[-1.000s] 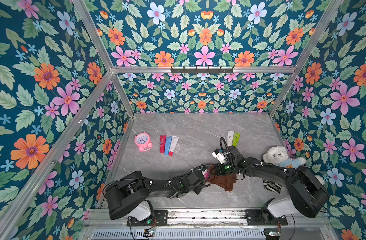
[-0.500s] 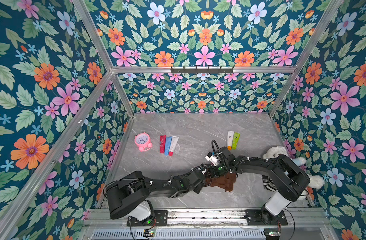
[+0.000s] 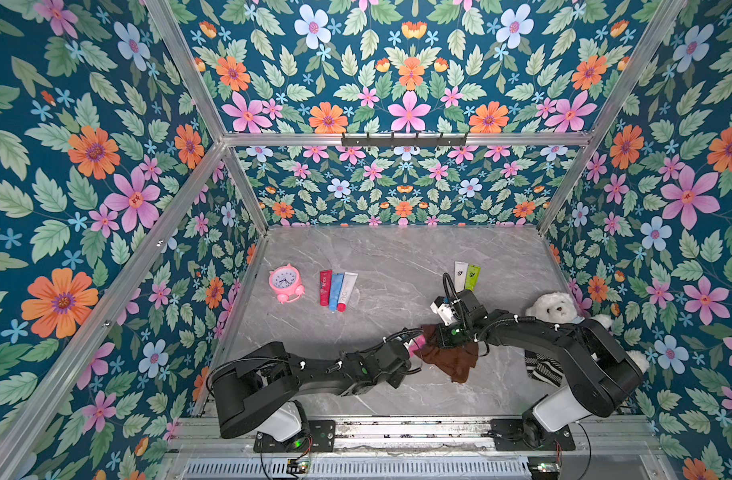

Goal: Wipe the surface of the toothpaste tube
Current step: Wipe the dirt from the toothpaste tube.

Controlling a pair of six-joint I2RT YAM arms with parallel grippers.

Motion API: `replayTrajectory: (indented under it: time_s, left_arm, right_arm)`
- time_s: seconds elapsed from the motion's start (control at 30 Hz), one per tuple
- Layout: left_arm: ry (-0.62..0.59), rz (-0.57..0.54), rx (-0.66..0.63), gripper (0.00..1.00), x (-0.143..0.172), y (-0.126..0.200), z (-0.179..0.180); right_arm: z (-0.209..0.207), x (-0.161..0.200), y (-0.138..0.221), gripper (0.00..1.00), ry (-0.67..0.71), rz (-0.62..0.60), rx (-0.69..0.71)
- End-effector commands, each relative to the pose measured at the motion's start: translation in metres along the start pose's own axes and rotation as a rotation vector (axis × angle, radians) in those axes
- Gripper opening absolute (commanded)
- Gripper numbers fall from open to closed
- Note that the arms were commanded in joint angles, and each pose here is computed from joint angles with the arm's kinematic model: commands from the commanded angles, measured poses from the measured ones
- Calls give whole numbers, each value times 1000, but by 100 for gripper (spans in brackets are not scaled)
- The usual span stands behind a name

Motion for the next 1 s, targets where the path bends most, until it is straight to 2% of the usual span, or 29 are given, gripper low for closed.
replayTrajectory:
  time_s: [0.0,0.2,0.4,0.6,0.77,0.83,0.9,0.97]
  left_arm:
    - [-16,37,11,0,6,-1,-1]
    - [-19,45,15,0,5,-3,-1]
    - [-16,35,8,0,5,0,0]
    - [-13,31,8,0,6,1,0]
    - [-15,30,12,0,6,1,0]
    - [-13,26,10,0,6,1,1]
    - [-14,27,13,0,7,1,0]
    - [-14,29,14,0,6,1,0]
  right_arm:
    - [21,6,-3,0,30,28,-97]
    - [26,8,-19,0,27,69,-143]
    - [26,-1,-28,0,29,53,-139]
    - [-3,-11,-27,0,-25,50,28]
    - [-36,-15,-7,0,-86,14,165]
    - [-34,-17,5,0,-68,-14,194]
    - [-30,-16,9,0,-47,-20,168]
    - [-15,-16,12,0,-19,-28,71]
Point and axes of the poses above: each gripper's point midway between its finger pads, its own y axis back along the fingers, its own z axis along the line the jaws close on, x = y × z, the point moved 9 cm from there along y, back along the fingers, and after that the axes turned 4 degrees about -y, right-handed, at the moved point
